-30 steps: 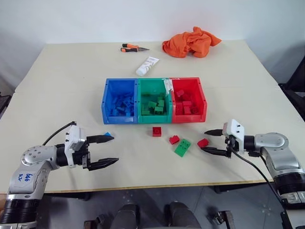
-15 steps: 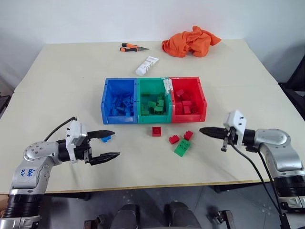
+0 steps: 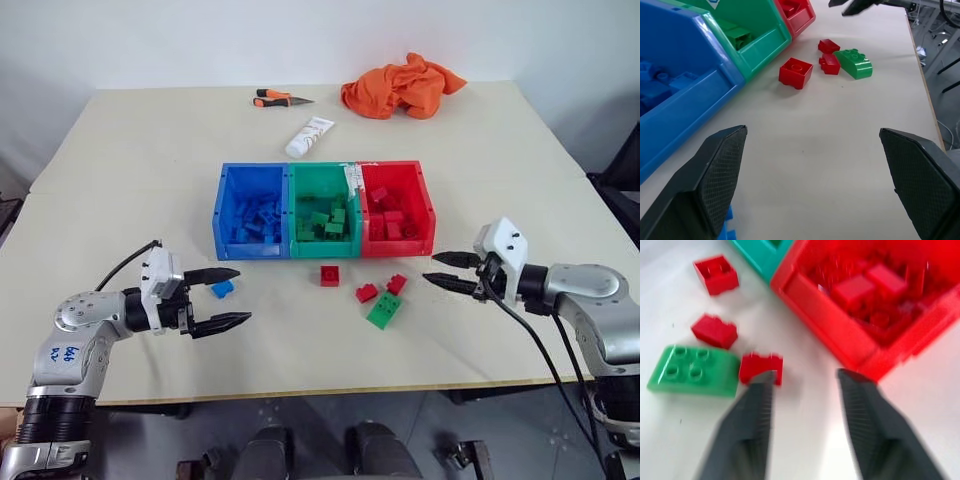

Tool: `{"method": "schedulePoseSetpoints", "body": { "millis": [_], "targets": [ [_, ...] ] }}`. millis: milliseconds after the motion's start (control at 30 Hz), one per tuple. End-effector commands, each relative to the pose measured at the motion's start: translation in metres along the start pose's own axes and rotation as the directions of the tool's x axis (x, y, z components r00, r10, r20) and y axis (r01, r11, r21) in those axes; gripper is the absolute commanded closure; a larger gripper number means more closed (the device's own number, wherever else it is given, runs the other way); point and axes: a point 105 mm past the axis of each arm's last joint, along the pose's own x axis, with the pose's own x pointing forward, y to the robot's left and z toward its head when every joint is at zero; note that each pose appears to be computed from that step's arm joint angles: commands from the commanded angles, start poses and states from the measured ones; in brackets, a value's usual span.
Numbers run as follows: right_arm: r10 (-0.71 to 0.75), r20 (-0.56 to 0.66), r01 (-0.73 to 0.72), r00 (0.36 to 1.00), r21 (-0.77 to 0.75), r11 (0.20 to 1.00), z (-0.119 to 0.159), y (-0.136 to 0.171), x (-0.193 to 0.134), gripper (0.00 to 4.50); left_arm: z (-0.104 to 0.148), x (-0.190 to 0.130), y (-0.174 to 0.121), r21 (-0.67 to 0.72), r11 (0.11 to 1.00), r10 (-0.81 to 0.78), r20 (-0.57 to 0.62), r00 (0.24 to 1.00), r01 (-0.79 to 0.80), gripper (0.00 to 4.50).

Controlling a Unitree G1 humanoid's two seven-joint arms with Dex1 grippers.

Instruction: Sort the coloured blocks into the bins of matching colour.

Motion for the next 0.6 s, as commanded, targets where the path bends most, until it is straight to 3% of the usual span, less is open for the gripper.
{"method": "schedulePoseSetpoints", "body": {
  "millis": [33,133,167,400,600],
  "targets": [
    [-0.018,-0.009,0.018,1.000,-0.034,0.999,0.001,0.000,-0.010,1.08,0.006,-0.001,-0.001,0.027,1.000,-0.004,0.014,1.000,0.004,0.00],
    [-0.021,-0.029,0.020,0.999,-0.023,1.000,-0.007,0.001,-0.012,0.12,0.006,-0.003,-0.002,0.025,1.000,-0.002,0.015,1.000,0.001,0.00],
    [-0.017,-0.038,0.017,0.999,-0.017,1.000,-0.010,0.002,-0.012,0.05,0.005,-0.006,-0.001,0.024,1.000,0.002,0.014,1.000,-0.002,0.00],
    [-0.024,-0.027,0.024,0.999,0.020,1.000,-0.023,0.004,-0.003,0.05,0.000,-0.019,0.006,0.035,0.998,0.060,0.015,0.998,-0.061,0.00],
    [-0.011,0.004,0.011,1.000,0.044,0.999,-0.029,0.003,0.020,0.05,0.004,-0.012,0.003,0.048,0.996,0.073,0.056,0.996,-0.076,0.00]
  ]
}}
